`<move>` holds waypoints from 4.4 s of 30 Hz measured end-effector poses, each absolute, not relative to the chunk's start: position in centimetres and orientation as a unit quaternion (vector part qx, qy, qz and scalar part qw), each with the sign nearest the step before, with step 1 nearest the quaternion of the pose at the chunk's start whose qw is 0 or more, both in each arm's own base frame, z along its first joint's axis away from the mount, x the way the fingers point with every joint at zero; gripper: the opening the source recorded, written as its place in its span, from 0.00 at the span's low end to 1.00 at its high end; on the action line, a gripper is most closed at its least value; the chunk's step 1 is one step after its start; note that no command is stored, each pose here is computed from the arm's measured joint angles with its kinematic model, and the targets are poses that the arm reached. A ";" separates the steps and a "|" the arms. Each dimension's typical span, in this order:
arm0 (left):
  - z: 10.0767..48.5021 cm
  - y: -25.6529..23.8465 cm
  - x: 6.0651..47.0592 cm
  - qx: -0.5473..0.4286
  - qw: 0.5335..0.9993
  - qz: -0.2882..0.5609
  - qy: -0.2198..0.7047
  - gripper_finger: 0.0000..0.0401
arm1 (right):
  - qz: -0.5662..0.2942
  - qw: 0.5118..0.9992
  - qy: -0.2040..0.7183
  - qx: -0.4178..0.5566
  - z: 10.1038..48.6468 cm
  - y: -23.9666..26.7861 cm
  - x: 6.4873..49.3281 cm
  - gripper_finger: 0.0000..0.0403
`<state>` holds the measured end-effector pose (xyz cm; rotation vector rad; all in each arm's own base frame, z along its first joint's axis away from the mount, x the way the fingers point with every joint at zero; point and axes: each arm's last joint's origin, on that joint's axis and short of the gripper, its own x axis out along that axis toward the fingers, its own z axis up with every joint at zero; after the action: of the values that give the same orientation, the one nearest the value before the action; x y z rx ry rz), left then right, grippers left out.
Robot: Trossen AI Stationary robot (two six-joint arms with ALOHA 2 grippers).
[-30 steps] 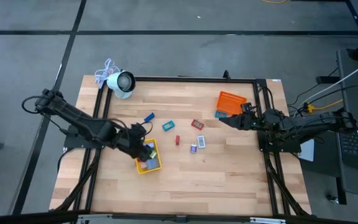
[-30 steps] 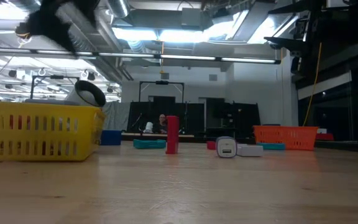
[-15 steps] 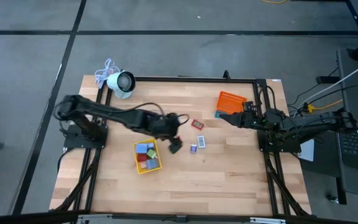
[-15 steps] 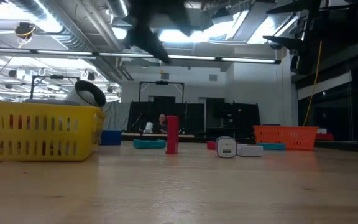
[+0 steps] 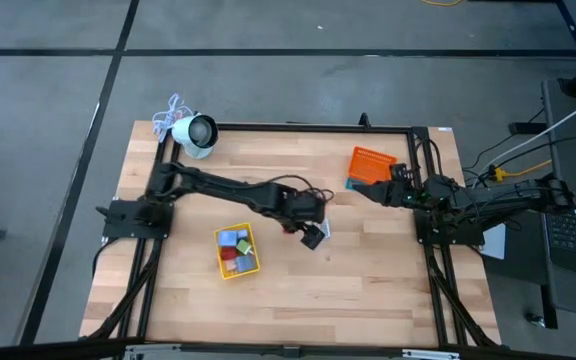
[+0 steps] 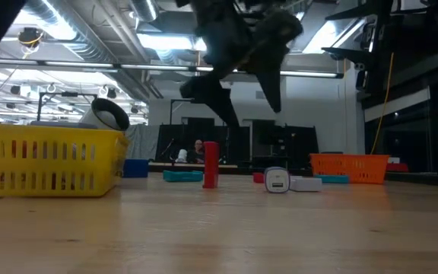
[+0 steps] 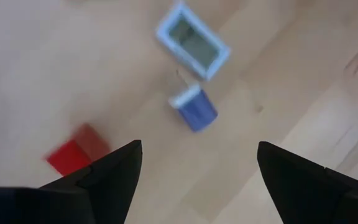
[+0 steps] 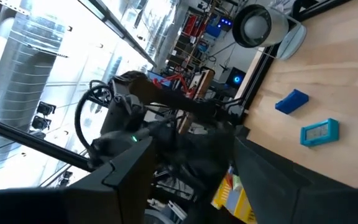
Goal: Pick & Place Office items
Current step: Put the violet charger adapter into the yellow bin
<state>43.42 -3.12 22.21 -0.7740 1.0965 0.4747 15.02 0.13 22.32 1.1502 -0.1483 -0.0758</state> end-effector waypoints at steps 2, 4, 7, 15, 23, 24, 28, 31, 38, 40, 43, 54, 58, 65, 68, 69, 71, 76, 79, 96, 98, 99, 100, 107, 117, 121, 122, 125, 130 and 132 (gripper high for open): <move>21.5 -3.3 44.2 -0.357 0.743 0.205 0.527 0.78 | -0.034 0.836 -0.069 0.543 22.3 0.1 15.0 0.56; 21.3 -3.2 45.1 -0.366 0.739 0.195 0.532 0.78 | -0.033 0.838 -0.068 0.540 22.3 0.1 15.0 0.56; 21.5 -3.1 46.1 -0.369 0.739 0.194 0.530 0.79 | -0.028 0.840 -0.065 0.539 22.3 0.2 15.0 0.56; 21.1 -1.7 46.7 -0.381 0.725 0.236 0.524 0.79 | -0.010 0.845 -0.052 0.532 22.3 0.3 15.0 0.56; 19.4 -1.3 47.3 -0.399 0.708 0.258 0.523 0.79 | 0.000 0.847 -0.046 0.530 22.3 0.4 15.0 0.56; 19.0 -1.4 47.6 -0.405 0.709 0.254 0.518 0.79 | -0.005 0.850 -0.049 0.525 22.3 0.3 15.0 0.56; 18.7 -2.0 48.0 -0.421 0.710 0.237 0.513 0.79 | -0.034 0.864 -0.091 0.494 22.8 0.1 15.0 0.56; 18.3 -2.6 47.9 -0.418 0.703 0.237 0.524 0.79 | 0.012 0.865 -0.151 0.478 24.3 0.1 14.4 0.56; 18.4 -3.0 48.0 -0.424 0.705 0.234 0.519 0.79 | 0.082 0.861 -0.172 0.472 25.6 0.4 12.3 0.56; 18.4 -3.0 48.1 -0.427 0.705 0.233 0.515 0.79 | 0.075 0.862 -0.155 0.477 25.3 0.3 11.8 0.56; 18.4 -3.1 48.1 -0.432 0.705 0.235 0.511 0.79 | 0.067 0.859 -0.138 0.489 25.0 0.3 11.3 0.56; 15.9 -3.0 48.6 -0.434 0.687 0.242 0.530 0.79 | 0.059 0.857 -0.131 0.495 24.8 0.3 11.0 0.56; 15.4 -3.0 48.7 -0.436 0.682 0.239 0.537 0.79 | 0.057 0.858 -0.129 0.494 24.7 0.3 11.0 0.56; 14.9 -3.1 48.4 -0.411 0.681 0.252 0.551 0.67 | 0.056 0.860 -0.127 0.491 24.7 0.3 11.1 0.56; 14.7 -2.8 48.2 -0.400 0.679 0.255 0.560 0.55 | 0.055 0.860 -0.126 0.491 24.7 0.3 11.1 0.56; 14.7 -2.8 48.1 -0.399 0.679 0.256 0.561 0.50 | 0.055 0.860 -0.126 0.492 24.7 0.3 11.1 0.56; 14.6 -2.7 48.1 -0.398 0.678 0.258 0.562 0.41 | 0.055 0.859 -0.126 0.492 24.7 0.3 11.1 0.56; 14.6 -2.4 48.3 -0.395 0.685 0.253 0.558 0.31 | 0.055 0.859 -0.126 0.492 24.7 0.3 11.1 0.56; 14.6 -2.4 48.3 -0.389 0.690 0.247 0.559 0.31 | 0.055 0.859 -0.126 0.492 24.7 0.3 11.1 0.56; 23.0 -1.6 50.6 -0.341 0.806 0.150 0.460 0.31 | 0.043 0.863 -0.133 0.486 24.7 0.2 11.1 0.56; 24.2 -1.6 50.9 -0.333 0.821 0.145 0.441 0.31 | 0.042 0.863 -0.133 0.486 24.7 0.2 11.1 0.56; 24.7 -1.7 50.9 -0.328 0.825 0.140 0.438 0.31 | 0.043 0.863 -0.133 0.486 24.7 0.2 11.1 0.56; 25.3 -2.0 50.8 -0.322 0.829 0.133 0.438 0.31 | 0.042 0.863 -0.133 0.486 24.7 0.2 11.1 0.56; 29.6 -6.6 48.7 -0.246 0.867 0.117 0.417 0.31 | 0.042 0.864 -0.132 0.484 24.7 0.2 11.1 0.56; 36.4 -12.1 44.2 -0.159 0.923 0.208 0.282 0.31 | 0.041 0.864 -0.129 0.485 24.6 0.2 11.1 0.56; 35.1 -13.4 44.1 -0.175 0.917 0.221 0.282 0.31 | 0.040 0.863 -0.128 0.488 24.6 0.2 11.1 0.56; 34.8 -13.9 44.0 -0.182 0.915 0.228 0.279 0.31 | 0.040 0.862 -0.127 0.489 24.6 0.2 11.1 0.56; 34.0 -15.9 43.0 -0.192 0.911 0.246 0.271 0.31 | 0.041 0.862 -0.124 0.491 24.5 0.2 11.1 0.56; 33.1 -19.1 40.5 -0.208 0.895 0.293 0.264 0.31 | 0.041 0.860 -0.113 0.497 24.3 0.2 11.2 0.56; 32.8 -20.3 39.4 -0.219 0.888 0.310 0.258 0.31 | 0.040 0.859 -0.112 0.497 24.3 0.2 11.2 0.56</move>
<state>39.42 -20.26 32.84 -0.4556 0.5371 0.6445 11.16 0.25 24.32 1.0440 -0.2354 0.0845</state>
